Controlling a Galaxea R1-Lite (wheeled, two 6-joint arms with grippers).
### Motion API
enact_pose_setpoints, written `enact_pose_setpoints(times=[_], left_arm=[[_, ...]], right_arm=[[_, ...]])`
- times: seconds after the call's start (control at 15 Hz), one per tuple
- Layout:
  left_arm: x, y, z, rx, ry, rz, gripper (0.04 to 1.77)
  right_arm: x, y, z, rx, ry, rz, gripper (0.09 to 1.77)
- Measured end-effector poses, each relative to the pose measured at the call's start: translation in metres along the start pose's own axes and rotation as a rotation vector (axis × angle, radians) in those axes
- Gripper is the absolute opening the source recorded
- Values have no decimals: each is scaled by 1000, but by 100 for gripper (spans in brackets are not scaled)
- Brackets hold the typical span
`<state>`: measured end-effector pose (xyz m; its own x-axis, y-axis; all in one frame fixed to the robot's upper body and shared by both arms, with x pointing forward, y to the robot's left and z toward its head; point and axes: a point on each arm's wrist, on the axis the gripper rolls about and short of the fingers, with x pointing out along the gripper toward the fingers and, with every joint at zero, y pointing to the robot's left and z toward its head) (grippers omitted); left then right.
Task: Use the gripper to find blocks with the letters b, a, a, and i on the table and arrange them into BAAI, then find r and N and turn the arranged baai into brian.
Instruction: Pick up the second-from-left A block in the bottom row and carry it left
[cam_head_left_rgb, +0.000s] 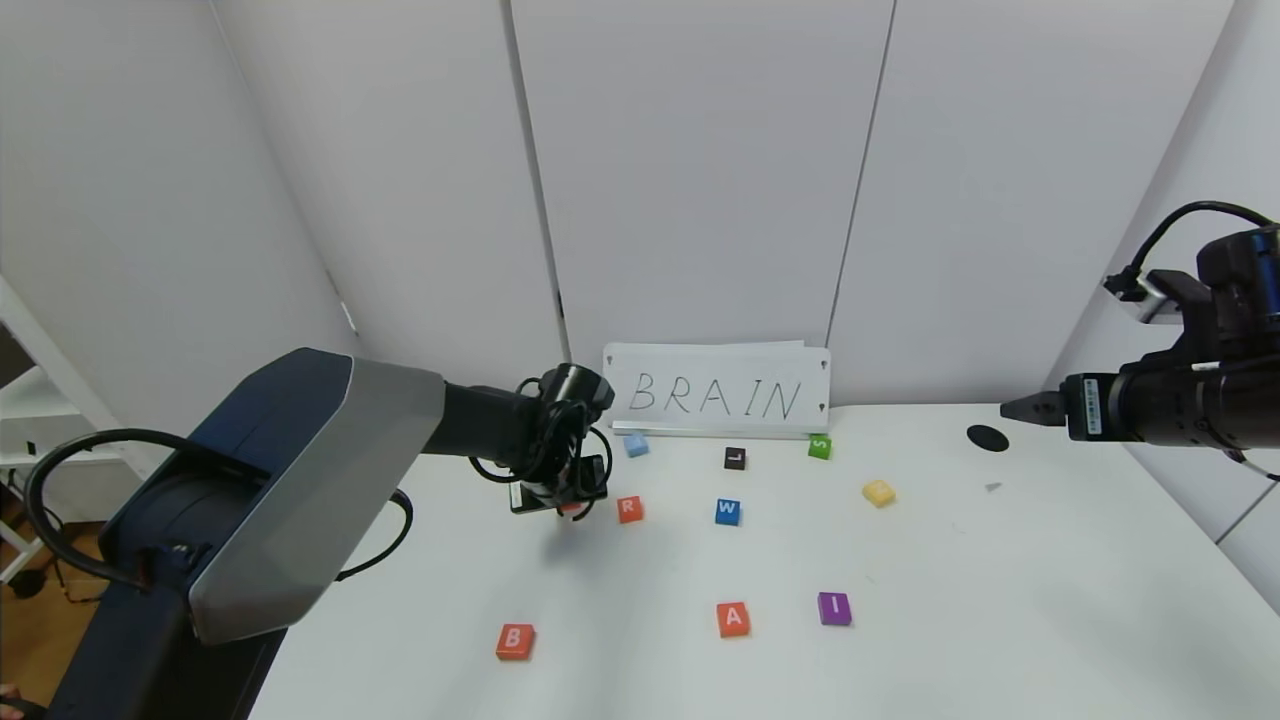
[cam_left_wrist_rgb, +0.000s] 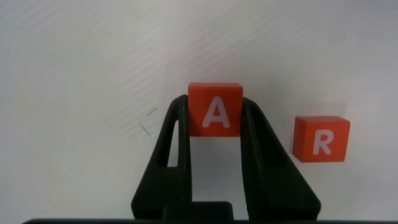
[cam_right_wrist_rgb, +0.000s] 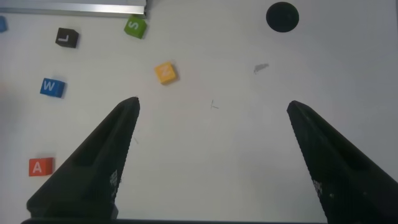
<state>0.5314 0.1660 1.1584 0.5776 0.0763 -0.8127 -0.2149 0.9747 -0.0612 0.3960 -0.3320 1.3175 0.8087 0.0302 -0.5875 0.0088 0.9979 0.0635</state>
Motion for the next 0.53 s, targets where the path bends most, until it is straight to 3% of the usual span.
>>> enact_pose_setpoints(times=[0.53], left_arm=[[3,0,-3,8,28,10,51]], right_arm=[[2,0,-1,0,6,0,171]])
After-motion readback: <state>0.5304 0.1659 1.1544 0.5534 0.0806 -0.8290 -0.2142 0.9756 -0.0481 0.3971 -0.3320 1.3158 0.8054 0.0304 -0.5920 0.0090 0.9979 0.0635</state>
